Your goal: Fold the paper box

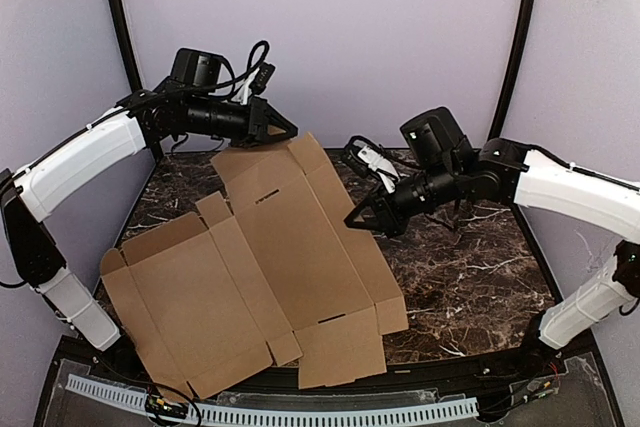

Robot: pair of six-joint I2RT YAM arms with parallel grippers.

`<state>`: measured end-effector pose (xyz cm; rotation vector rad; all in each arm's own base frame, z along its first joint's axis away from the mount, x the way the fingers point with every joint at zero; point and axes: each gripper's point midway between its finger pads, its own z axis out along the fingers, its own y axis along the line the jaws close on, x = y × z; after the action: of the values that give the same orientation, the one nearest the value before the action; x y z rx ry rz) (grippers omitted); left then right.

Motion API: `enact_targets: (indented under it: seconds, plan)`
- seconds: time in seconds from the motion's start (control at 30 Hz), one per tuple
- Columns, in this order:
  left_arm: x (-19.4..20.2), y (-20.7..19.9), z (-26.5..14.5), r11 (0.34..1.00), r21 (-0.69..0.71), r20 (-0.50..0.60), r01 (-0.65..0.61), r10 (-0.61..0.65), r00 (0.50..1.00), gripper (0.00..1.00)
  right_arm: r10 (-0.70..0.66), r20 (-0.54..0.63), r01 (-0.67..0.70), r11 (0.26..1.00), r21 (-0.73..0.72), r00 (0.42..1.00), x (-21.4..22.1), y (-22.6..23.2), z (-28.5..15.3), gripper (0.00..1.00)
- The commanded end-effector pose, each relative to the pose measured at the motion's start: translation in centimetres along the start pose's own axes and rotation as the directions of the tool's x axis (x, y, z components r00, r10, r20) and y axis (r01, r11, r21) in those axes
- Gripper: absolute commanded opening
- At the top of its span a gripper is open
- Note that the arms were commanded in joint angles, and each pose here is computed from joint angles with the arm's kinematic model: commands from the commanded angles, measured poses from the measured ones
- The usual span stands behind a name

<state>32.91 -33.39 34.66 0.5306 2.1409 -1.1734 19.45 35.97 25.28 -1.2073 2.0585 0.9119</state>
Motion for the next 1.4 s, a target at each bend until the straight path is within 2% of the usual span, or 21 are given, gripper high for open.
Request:
enact_targets:
  seconds: [0.0,0.3,0.53,1.0,1.37]
  plan:
    - [0.2,-1.2,0.2,0.998,0.066,-0.015,-0.021,0.022,1.0,0.08,-0.1,0.045,0.101,0.994,-0.034,0.994,-1.9,1.7,0.1,0.0]
    - [2.8,-2.2,-0.3,0.992,0.116,-0.075,-0.043,0.052,0.996,0.08,-0.055,0.027,0.052,0.996,0.079,0.998,-2.9,-0.3,0.1,0.0]
    - [3.9,-3.1,-1.5,0.988,0.134,-0.076,-0.078,0.089,0.993,0.08,0.006,0.021,-0.008,0.992,0.124,1.0,-3.6,-1.3,0.8,0.0]
    - [6.5,-4.2,-1.8,0.983,0.141,-0.075,-0.118,0.129,0.989,0.08,0.07,0.044,-0.076,0.988,0.134,0.997,-5.1,-1.7,1.4,0.0]
    - [7.0,-3.3,0.5,0.986,0.137,-0.088,-0.092,0.105,0.991,0.08,0.061,0.056,-0.065,0.995,0.078,0.997,-5.3,-0.6,1.5,0.0]
